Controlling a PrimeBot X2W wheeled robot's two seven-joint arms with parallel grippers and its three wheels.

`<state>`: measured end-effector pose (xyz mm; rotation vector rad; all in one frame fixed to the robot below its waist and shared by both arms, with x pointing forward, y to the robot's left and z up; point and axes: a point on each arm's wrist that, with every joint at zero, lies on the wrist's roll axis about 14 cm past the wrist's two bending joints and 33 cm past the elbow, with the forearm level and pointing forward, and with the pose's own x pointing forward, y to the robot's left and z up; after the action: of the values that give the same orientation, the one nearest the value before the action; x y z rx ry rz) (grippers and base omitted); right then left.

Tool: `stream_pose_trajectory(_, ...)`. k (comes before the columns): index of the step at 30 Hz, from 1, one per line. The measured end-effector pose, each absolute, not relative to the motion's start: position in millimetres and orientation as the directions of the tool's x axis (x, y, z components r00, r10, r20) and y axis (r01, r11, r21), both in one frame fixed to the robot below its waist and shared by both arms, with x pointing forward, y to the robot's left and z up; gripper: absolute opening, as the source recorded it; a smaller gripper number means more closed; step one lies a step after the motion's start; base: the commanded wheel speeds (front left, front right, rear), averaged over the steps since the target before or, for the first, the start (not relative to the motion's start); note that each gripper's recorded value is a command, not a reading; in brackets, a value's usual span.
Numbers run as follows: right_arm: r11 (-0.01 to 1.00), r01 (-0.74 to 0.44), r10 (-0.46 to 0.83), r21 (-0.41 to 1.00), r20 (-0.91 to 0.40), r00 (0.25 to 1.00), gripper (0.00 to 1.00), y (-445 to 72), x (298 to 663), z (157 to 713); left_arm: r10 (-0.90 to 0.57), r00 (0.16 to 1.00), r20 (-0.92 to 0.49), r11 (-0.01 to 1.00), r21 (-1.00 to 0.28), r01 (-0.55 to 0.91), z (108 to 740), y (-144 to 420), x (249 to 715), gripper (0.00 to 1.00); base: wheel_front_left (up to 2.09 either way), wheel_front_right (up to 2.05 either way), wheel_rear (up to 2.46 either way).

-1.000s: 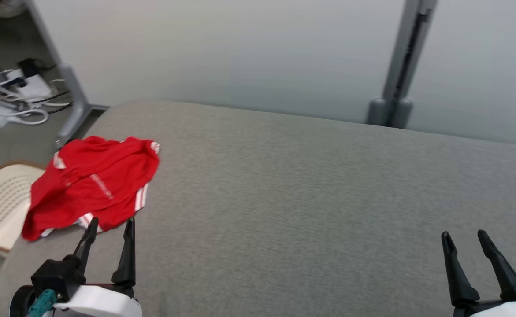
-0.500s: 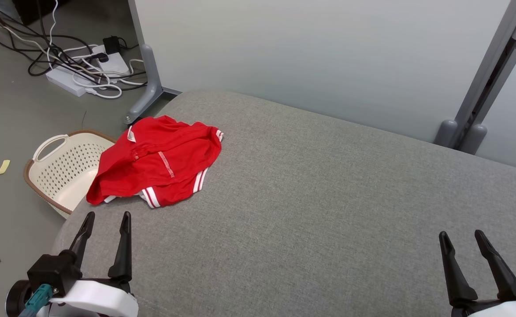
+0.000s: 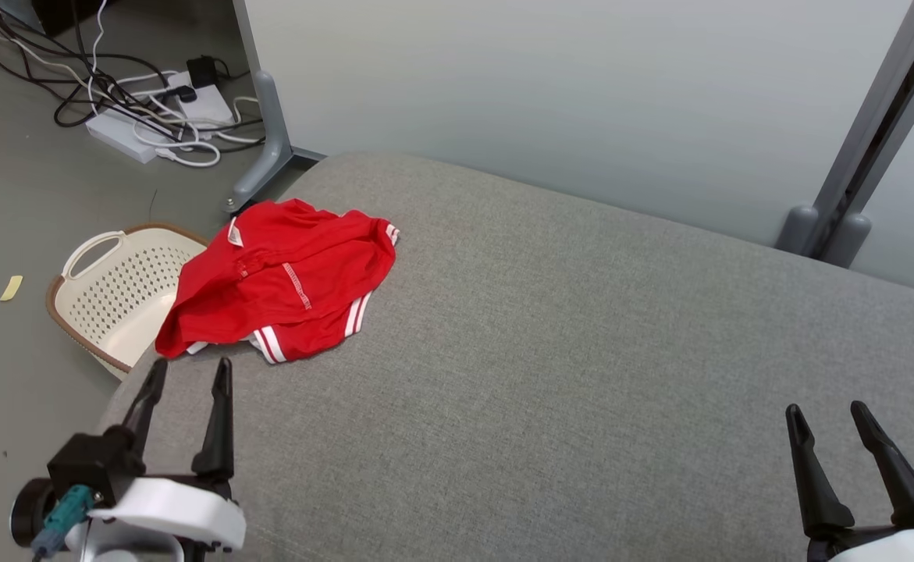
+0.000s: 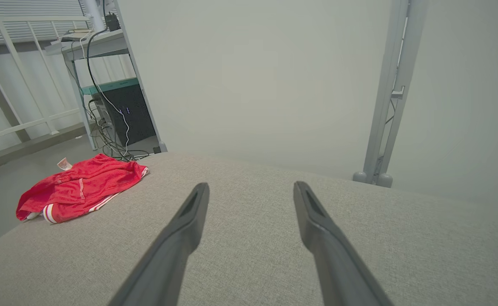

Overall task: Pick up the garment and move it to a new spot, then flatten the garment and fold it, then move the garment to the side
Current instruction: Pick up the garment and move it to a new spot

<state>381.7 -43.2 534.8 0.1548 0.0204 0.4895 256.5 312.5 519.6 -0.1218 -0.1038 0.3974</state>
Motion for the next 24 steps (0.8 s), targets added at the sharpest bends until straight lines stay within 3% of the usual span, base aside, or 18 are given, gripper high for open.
stream_pose_trajectory(10,0.884,-0.458,0.461,0.092,-0.014,0.887,1.00,-43.4,413.1,534.7,0.360,0.932,0.052,0.926,-0.140,-0.350,522.2,319.8,321.5,1.00,0.00,0.00,0.00)
stream_pose_trajectory(17,0.905,-0.420,0.423,0.066,-0.056,0.904,1.00,-60.2,442.8,519.4,0.303,0.947,-0.105,0.939,-0.136,-0.315,474.3,320.3,382.1,1.00,0.00,0.00,0.00)
stream_pose_trajectory(24,0.928,-0.366,0.372,0.071,-0.123,0.920,1.00,-80.6,457.3,490.6,0.240,0.915,-0.323,0.940,-0.157,-0.302,403.0,312.4,414.2,1.00,0.00,0.00,0.00)
